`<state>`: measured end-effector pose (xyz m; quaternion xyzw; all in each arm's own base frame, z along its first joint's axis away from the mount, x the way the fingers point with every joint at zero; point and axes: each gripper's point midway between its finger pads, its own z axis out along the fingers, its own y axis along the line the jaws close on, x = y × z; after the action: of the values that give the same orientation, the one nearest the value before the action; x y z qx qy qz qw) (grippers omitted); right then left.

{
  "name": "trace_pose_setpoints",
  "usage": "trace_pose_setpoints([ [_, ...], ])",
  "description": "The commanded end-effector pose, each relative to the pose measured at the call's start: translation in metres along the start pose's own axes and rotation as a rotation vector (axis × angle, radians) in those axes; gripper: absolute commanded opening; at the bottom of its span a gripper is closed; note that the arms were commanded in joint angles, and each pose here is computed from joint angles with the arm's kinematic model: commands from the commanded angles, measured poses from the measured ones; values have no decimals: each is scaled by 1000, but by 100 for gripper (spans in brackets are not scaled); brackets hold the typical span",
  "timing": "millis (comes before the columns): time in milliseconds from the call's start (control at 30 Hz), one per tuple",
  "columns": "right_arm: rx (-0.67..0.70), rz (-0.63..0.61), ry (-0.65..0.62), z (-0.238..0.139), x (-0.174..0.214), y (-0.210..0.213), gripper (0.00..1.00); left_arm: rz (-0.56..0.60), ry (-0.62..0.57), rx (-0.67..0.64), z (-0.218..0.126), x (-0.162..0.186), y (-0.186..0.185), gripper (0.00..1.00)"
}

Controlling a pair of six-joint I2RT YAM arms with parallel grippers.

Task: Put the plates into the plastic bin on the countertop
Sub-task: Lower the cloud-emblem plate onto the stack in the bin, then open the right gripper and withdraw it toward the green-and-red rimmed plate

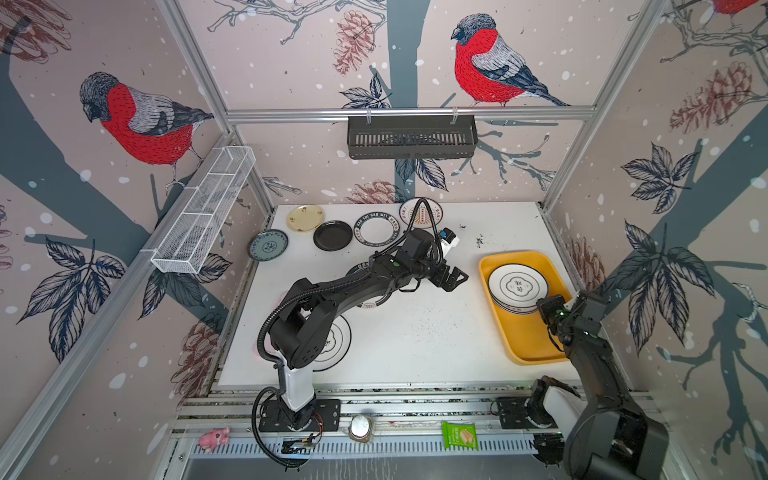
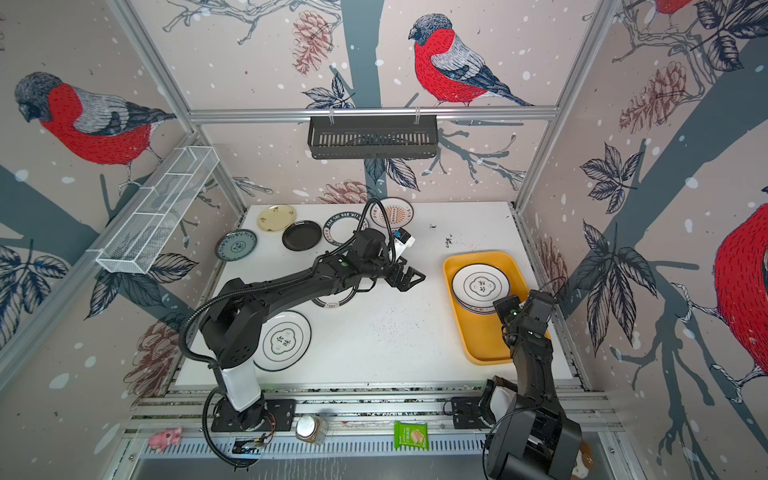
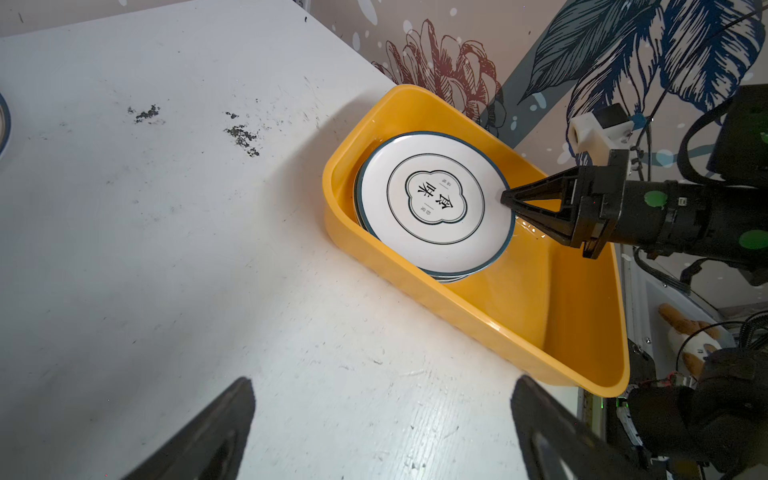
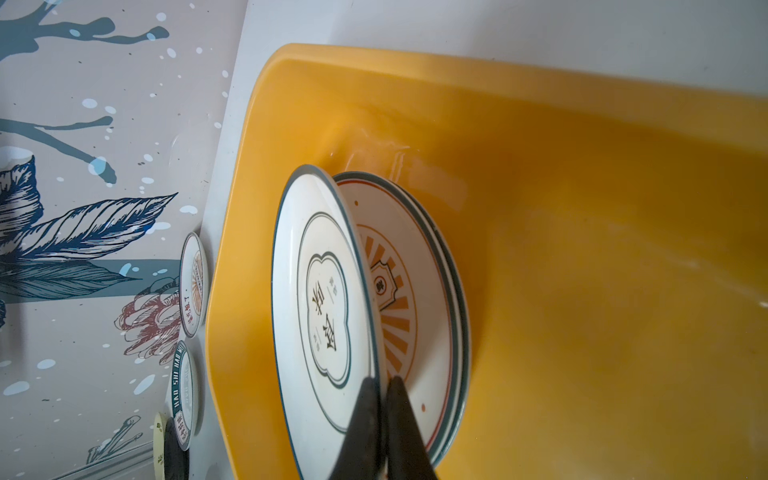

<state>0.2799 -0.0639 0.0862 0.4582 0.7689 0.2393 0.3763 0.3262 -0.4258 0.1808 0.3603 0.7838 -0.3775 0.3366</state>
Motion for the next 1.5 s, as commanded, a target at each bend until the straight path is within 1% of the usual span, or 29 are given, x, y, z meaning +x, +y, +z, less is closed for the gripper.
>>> trace_pose_setpoints([
  [0, -27, -37, -31, 1, -7, 6, 6, 10, -18, 5, -3, -4, -3, 97],
  [133, -28, -34, -28, 4, -6, 5, 7, 11, -20, 2, -6, -4, -3, 97],
  [200, -18, -35, -26, 5, -6, 4, 10, 11, -22, -1, -7, -4, -3, 96],
  [233, -13, -35, -26, 6, -6, 3, 13, 11, -23, -3, -7, -4, -3, 96],
  [333, -6, -36, -35, 5, -7, 2, 18, 11, -22, -7, -8, -3, -2, 96],
  [367, -7, -39, -37, 5, -8, 2, 22, 10, -22, -9, -9, -2, -2, 96],
  [633, 5, -46, -35, 5, -8, 1, 38, 12, -20, -15, -10, -2, -2, 97],
  [833, 30, -57, -24, 6, -7, -1, 62, 9, -17, -18, -11, 1, -1, 96],
  [867, 33, -58, -20, 7, -6, -1, 64, 9, -19, -18, -11, 0, -1, 96],
  [1033, 44, -60, -7, 9, -3, 0, 69, 10, -22, -21, -12, 0, -1, 96],
  [1100, 32, -71, -10, 8, -4, 6, 70, 6, -25, -28, -14, 1, 0, 97],
  [1167, 23, -93, -19, 5, -5, 16, 75, -2, -36, -36, -16, 0, 1, 97],
  [1233, 22, -120, -38, 1, -8, 27, 81, -15, -42, -47, -20, 2, 3, 96],
  [1300, 14, -159, -57, -3, -10, 42, 91, -28, -51, -57, -25, 4, 7, 97],
  [1333, 3, -181, -67, -6, -10, 52, 94, -40, -62, -63, -30, 3, 10, 97],
  [1467, -52, -242, -94, -14, -8, 89, 96, -106, -119, -90, -51, 2, 27, 97],
])
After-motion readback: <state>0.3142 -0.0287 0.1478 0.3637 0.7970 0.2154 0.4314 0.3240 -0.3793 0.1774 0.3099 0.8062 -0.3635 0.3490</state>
